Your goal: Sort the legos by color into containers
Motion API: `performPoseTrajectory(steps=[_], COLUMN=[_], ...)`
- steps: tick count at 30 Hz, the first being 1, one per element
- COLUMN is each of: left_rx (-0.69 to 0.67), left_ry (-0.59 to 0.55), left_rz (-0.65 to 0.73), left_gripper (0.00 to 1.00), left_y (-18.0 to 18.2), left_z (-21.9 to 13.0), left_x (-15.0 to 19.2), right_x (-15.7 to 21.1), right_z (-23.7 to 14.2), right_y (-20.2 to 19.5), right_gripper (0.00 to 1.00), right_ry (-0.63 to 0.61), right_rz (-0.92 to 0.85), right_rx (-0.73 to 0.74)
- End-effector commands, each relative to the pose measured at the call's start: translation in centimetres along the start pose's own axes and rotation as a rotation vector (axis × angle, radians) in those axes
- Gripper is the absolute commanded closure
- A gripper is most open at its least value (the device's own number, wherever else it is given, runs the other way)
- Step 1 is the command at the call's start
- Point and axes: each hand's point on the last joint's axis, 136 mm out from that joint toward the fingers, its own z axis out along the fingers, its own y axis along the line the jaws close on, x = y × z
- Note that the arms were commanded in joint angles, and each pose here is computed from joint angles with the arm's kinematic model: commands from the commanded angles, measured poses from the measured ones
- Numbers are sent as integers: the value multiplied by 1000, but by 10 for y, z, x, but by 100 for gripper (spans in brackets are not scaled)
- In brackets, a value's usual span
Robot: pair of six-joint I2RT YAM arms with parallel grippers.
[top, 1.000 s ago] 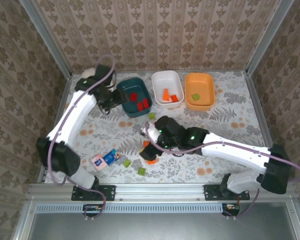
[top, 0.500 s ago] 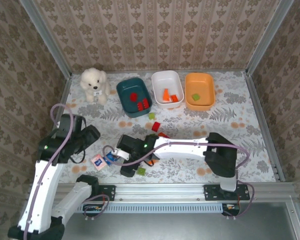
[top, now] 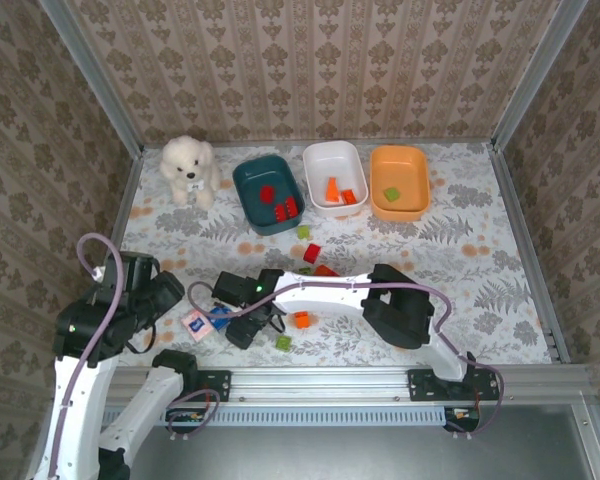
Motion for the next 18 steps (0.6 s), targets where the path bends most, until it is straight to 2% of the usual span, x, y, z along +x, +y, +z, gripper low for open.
performPoseTrajectory(steps=[1,8,12,15,18], left_rx=[-28,-15,-9,-3,19], left_ry=[-11,-6,4,12,24], left_rz=[3,28,34,35,54], left_gripper=[33,33,33,33,33], left_y=[9,7,5,4,-1], left_z=[-7,-7,-5,-3,0], left_x=[0,0,2,4,6], right_x=[12,18,18,15,7], right_z=[8,21,24,22,7], right_y=[-13,-15,-15,-16,-20], right_gripper=[20,37,50,60,64], right_ry=[78,121,119,107,69], right_rz=[74,117,133,135,137], right_rx=[77,104,105,112,131])
